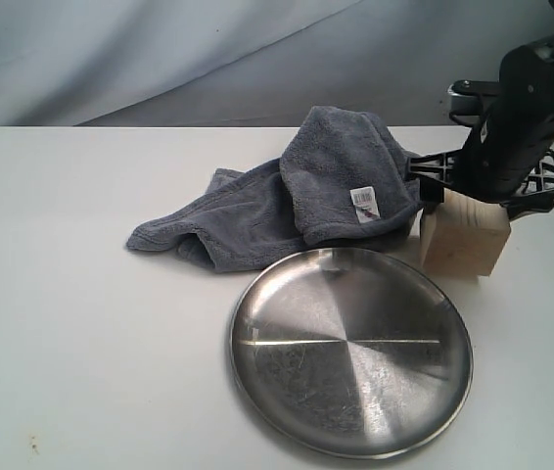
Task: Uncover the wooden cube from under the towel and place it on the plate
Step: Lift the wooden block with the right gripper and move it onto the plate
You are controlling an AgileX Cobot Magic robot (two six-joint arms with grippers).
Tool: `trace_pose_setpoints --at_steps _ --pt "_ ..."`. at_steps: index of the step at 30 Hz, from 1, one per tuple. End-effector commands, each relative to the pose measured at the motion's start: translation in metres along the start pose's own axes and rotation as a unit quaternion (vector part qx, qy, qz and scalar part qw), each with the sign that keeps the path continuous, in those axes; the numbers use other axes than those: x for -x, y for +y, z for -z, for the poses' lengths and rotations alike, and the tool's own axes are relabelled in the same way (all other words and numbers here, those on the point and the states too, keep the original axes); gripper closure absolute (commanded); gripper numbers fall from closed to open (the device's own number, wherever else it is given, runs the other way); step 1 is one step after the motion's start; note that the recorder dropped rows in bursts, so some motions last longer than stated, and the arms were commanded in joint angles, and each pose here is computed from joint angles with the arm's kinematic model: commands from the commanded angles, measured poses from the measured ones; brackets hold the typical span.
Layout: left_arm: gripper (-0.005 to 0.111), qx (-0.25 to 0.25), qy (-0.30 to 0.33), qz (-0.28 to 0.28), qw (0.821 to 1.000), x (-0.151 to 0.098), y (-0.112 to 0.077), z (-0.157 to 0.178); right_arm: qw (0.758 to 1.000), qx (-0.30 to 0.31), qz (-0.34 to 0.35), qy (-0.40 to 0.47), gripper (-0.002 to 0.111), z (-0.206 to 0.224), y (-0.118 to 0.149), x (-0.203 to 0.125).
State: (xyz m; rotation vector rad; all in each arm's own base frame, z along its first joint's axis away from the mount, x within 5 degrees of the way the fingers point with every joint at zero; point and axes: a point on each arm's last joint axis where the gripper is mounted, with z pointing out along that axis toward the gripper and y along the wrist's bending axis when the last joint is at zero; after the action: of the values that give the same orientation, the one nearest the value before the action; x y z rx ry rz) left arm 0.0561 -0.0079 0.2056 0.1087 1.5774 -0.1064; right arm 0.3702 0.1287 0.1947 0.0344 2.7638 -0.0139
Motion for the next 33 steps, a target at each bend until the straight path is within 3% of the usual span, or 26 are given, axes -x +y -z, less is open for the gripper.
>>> trace_pose_setpoints --at_steps 1,10,25,33 --pt "0.107 0.001 -0.005 0.002 1.0 0.0 0.0 0.0 1.0 0.006 0.013 -0.014 0.054 0.016 0.0 0.002" --pt "0.107 0.001 -0.005 0.002 1.0 0.0 0.0 0.0 0.996 0.035 0.065 -0.041 0.054 0.056 0.017 -0.004" --pt "0.107 0.001 -0.005 0.002 1.0 0.0 0.0 0.0 0.967 0.114 0.226 -0.016 0.054 0.084 0.103 -0.06" --pt "0.107 0.001 -0.005 0.002 1.0 0.0 0.0 0.0 0.962 0.117 0.248 -0.009 0.054 0.084 0.113 -0.073"
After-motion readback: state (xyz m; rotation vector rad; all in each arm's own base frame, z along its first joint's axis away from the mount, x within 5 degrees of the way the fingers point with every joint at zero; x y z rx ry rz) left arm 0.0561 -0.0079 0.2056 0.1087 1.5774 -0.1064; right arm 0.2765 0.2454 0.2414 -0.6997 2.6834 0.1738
